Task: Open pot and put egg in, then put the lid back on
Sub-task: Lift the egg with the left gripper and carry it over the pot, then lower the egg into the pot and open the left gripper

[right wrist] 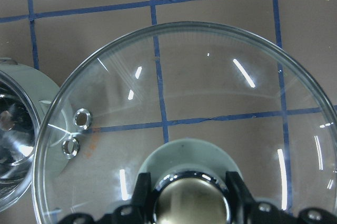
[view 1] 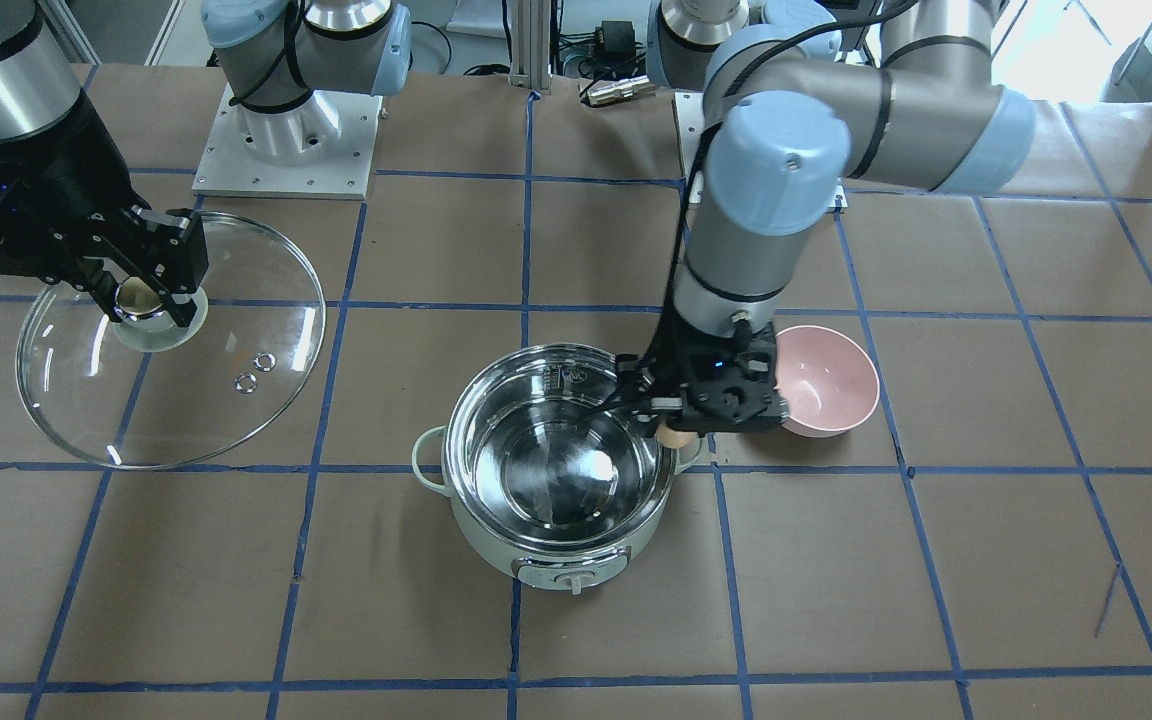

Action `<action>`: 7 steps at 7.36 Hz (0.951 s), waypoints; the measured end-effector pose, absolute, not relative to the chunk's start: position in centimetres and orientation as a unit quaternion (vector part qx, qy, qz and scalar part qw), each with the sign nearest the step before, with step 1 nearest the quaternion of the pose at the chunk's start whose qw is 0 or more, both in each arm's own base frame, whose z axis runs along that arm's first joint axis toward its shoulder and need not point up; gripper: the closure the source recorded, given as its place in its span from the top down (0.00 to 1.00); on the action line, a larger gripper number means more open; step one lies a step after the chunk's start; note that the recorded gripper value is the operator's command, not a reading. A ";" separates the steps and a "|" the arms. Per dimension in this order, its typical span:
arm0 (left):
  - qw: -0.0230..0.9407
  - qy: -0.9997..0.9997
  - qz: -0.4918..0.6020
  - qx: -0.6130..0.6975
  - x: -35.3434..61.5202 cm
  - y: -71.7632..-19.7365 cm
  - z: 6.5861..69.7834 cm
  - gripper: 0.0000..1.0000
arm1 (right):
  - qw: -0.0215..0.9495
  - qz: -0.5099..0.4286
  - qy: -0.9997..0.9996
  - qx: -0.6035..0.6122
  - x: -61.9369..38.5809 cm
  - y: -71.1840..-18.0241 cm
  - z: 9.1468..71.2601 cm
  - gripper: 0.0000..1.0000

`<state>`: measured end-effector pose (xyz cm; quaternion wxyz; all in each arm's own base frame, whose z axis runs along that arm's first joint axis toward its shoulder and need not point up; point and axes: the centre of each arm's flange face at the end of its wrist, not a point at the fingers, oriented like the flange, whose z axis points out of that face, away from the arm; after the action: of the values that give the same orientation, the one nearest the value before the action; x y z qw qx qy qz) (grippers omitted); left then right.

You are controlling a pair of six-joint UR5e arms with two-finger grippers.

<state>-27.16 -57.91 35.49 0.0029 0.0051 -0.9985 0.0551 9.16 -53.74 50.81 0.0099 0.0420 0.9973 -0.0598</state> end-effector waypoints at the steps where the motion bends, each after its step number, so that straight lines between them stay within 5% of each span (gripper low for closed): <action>1: -0.006 -0.999 0.051 0.001 -29.7 -58.1 34.0 0.04 | 0.010 -0.059 0.997 0.042 9.2 -53.7 50.7 0.32; 5: 0.001 -1.000 0.022 -0.015 -32.3 -58.7 29.1 0.09 | 0.011 -0.058 0.997 0.042 9.2 -53.6 50.5 0.32; 6: 0.003 -1.000 0.017 -0.020 -32.4 -58.6 28.5 0.17 | 0.011 -0.058 0.997 0.042 9.2 -53.6 50.5 0.32; 7: 0.004 -1.000 0.014 -0.024 -32.5 -58.6 28.3 0.40 | 0.011 -0.058 0.997 0.041 9.2 -53.6 50.5 0.32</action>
<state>-32.49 -58.62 28.30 0.0039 -0.0236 -0.9996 0.0142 9.21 -53.58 50.53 0.0106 0.0414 0.9974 -0.0582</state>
